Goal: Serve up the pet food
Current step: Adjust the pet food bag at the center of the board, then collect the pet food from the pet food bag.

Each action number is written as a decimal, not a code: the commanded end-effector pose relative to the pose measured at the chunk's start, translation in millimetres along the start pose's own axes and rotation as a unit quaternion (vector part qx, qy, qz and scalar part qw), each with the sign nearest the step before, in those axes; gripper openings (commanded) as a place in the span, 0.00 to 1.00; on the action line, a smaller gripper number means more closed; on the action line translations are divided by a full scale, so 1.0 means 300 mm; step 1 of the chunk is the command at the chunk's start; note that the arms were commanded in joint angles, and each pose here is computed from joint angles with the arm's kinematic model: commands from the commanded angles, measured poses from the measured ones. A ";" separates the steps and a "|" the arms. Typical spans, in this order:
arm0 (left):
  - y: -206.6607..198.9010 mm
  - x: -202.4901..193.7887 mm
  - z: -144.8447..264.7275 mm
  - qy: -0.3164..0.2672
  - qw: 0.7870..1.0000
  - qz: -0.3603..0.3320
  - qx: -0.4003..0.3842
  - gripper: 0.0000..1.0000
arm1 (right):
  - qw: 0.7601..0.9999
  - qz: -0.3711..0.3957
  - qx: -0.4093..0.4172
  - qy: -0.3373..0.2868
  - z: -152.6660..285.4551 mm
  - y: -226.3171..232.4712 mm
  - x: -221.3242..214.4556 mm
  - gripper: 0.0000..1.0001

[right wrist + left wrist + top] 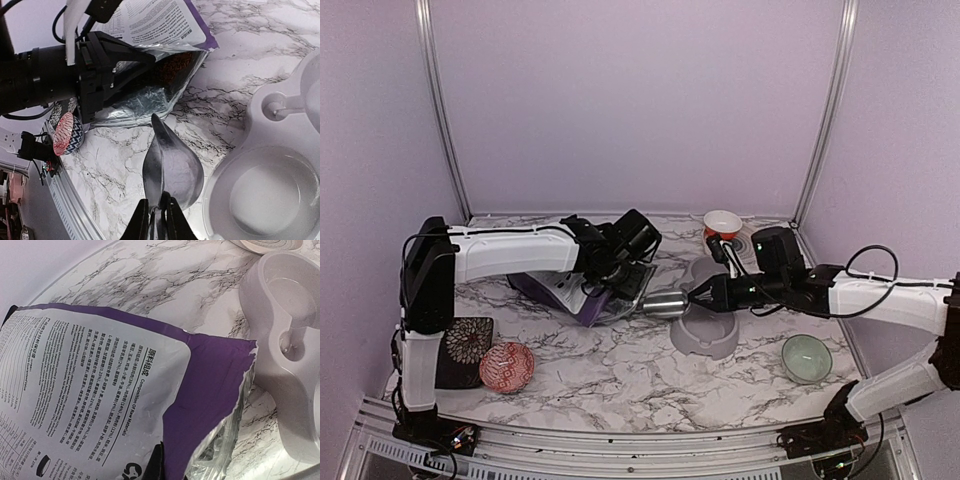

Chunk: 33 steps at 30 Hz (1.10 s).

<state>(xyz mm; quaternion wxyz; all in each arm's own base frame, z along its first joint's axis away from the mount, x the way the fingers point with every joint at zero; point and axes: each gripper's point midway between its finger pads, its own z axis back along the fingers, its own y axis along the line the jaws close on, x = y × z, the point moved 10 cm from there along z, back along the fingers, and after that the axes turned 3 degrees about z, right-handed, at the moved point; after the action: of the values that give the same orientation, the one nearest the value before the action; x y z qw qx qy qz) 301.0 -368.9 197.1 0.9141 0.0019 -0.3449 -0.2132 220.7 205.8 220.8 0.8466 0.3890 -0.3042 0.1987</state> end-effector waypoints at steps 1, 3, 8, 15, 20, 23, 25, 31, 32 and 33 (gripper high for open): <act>0.017 0.046 0.073 -0.036 0.998 0.043 -0.026 0.00 | 0.998 0.011 0.010 -0.055 -0.043 0.033 0.112 0.00; 0.013 0.037 0.070 -0.041 0.997 0.061 -0.034 0.00 | 0.999 0.009 0.000 -0.052 -0.077 0.018 0.119 0.00; 0.009 0.006 0.041 -0.048 0.993 0.100 -0.043 0.00 | 0.999 0.006 -0.019 -0.047 -0.145 -0.009 0.143 0.00; 0.009 0.000 0.043 -0.068 0.988 0.123 -0.058 0.00 | 0.998 -0.006 -0.038 -0.043 -0.224 -0.035 0.173 0.00; -0.001 0.014 0.048 -0.075 0.985 0.133 -0.079 0.00 | 0.998 -0.018 -0.054 -0.039 -0.274 -0.056 0.177 0.00; -0.002 0.020 0.050 -0.081 0.984 0.138 -0.082 0.00 | 0.999 -0.026 -0.040 -0.027 -0.317 -0.052 0.174 0.00; 0.000 0.026 0.054 -0.087 0.983 0.141 -0.085 0.00 | 0.999 -0.036 -0.024 -0.019 -0.347 -0.046 0.168 0.00; 0.004 0.053 0.071 -0.101 0.980 0.143 -0.093 0.00 | 0.996 -0.075 0.044 -0.001 -0.417 -0.021 0.136 0.00; 0.005 0.056 0.072 -0.102 0.980 0.144 -0.094 0.00 | 0.996 -0.079 0.052 0.002 -0.425 -0.013 0.133 0.00; 0.006 0.060 0.073 -0.104 0.980 0.144 -0.095 0.00 | 0.995 -0.082 0.058 0.006 -0.436 -0.007 0.127 0.00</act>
<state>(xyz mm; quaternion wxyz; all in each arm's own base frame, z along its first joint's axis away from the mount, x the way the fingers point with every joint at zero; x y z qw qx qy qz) 294.4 -362.6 177.1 0.9222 -0.0778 -0.3539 -0.1349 297.2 289.4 166.9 0.8633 0.4050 -0.2626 0.1473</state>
